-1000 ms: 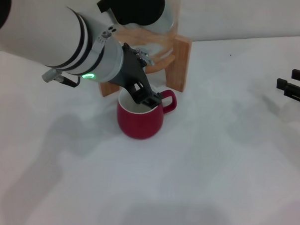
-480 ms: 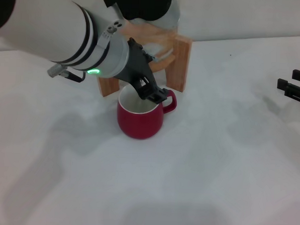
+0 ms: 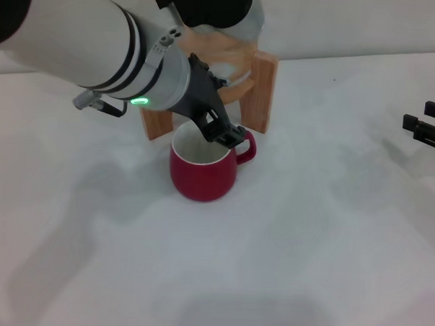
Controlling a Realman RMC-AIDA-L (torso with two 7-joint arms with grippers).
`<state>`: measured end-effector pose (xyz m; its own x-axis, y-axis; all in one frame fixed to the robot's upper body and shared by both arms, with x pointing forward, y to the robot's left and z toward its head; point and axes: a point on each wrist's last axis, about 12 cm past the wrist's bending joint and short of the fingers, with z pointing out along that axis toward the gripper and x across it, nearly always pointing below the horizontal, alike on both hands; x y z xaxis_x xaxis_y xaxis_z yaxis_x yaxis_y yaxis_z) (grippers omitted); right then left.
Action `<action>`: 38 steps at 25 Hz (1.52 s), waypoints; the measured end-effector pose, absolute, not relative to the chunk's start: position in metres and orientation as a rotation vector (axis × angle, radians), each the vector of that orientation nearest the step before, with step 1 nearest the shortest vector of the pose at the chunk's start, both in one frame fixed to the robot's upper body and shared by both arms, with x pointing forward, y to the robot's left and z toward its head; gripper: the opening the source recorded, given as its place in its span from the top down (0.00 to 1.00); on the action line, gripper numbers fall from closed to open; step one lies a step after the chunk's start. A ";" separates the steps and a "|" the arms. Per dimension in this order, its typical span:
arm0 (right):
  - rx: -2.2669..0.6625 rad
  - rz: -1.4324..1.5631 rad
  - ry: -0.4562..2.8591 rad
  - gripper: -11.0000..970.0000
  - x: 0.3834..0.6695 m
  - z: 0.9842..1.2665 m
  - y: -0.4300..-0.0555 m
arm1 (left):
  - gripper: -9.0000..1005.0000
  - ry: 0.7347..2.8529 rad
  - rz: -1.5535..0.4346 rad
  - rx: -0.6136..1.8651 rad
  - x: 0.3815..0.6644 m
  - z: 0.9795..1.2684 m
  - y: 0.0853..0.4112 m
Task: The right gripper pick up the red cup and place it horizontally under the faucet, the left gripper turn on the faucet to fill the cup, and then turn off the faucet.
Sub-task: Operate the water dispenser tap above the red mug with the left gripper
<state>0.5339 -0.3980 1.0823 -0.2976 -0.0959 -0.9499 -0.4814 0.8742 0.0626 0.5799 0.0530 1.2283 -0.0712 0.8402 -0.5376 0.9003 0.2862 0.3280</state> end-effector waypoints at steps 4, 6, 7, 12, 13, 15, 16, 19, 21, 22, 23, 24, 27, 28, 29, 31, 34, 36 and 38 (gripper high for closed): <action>-0.431 0.399 1.857 0.43 0.534 1.082 -0.398 | 0.20 1.905 -0.112 1.557 0.581 1.229 0.053; -0.430 0.398 1.857 0.43 0.534 1.082 -0.398 | 0.20 1.900 -0.112 1.556 0.581 1.230 0.052; -0.429 0.398 1.857 0.43 0.534 1.081 -0.398 | 0.20 1.900 -0.112 1.556 0.581 1.230 0.052; -0.427 0.399 1.857 0.43 0.534 1.081 -0.398 | 0.20 1.898 -0.105 1.561 0.583 1.230 0.050; -0.427 0.399 1.857 0.43 0.534 1.081 -0.398 | 0.20 1.900 -0.102 1.563 0.584 1.230 0.049; -0.426 0.398 1.857 0.43 0.534 1.081 -0.398 | 0.20 1.902 -0.099 1.565 0.585 1.230 0.049; -0.425 0.397 1.857 0.43 0.534 1.081 -0.398 | 0.20 1.902 -0.098 1.565 0.585 1.230 0.048; -0.425 0.397 1.858 0.43 0.534 1.081 -0.399 | 0.20 1.902 -0.094 1.564 0.587 1.229 0.048; -0.425 0.397 1.858 0.43 0.534 1.081 -0.399 | 0.20 1.901 -0.087 1.562 0.587 1.229 0.048; -0.425 0.397 1.858 0.43 0.534 1.081 -0.399 | 0.20 1.900 -0.083 1.560 0.588 1.229 0.048; -0.425 0.397 1.858 0.43 0.534 1.081 -0.399 | 0.20 1.900 -0.080 1.559 0.588 1.229 0.049; -0.425 0.397 1.858 0.43 0.534 1.081 -0.399 | 0.20 1.900 -0.078 1.558 0.589 1.229 0.049; -0.425 0.395 1.858 0.43 0.534 1.081 -0.399 | 0.21 1.901 -0.071 1.554 0.590 1.230 0.050; -0.425 0.395 1.858 0.43 0.534 1.081 -0.399 | 0.21 1.901 -0.068 1.554 0.590 1.230 0.050; -0.425 0.395 1.858 0.43 0.534 1.081 -0.399 | 0.21 1.901 -0.066 1.553 0.590 1.230 0.050; -0.427 0.393 1.856 0.43 0.534 1.082 -0.399 | 0.21 1.901 -0.065 1.551 0.590 1.230 0.050; -0.427 0.391 1.857 0.43 0.535 1.082 -0.399 | 0.21 1.894 -0.059 1.544 0.591 1.231 0.050; -0.426 0.389 1.859 0.43 0.535 1.082 -0.399 | 0.20 1.892 -0.055 1.543 0.592 1.231 0.050; -0.426 0.386 1.860 0.43 0.535 1.081 -0.399 | 0.20 1.892 -0.051 1.543 0.592 1.231 0.051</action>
<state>0.5352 -0.3991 1.0814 -0.3021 -0.1011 -0.9479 -0.4701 0.8809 0.0558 0.5921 0.0505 1.2308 -0.0603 0.8506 -0.5224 0.8774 0.2947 0.3786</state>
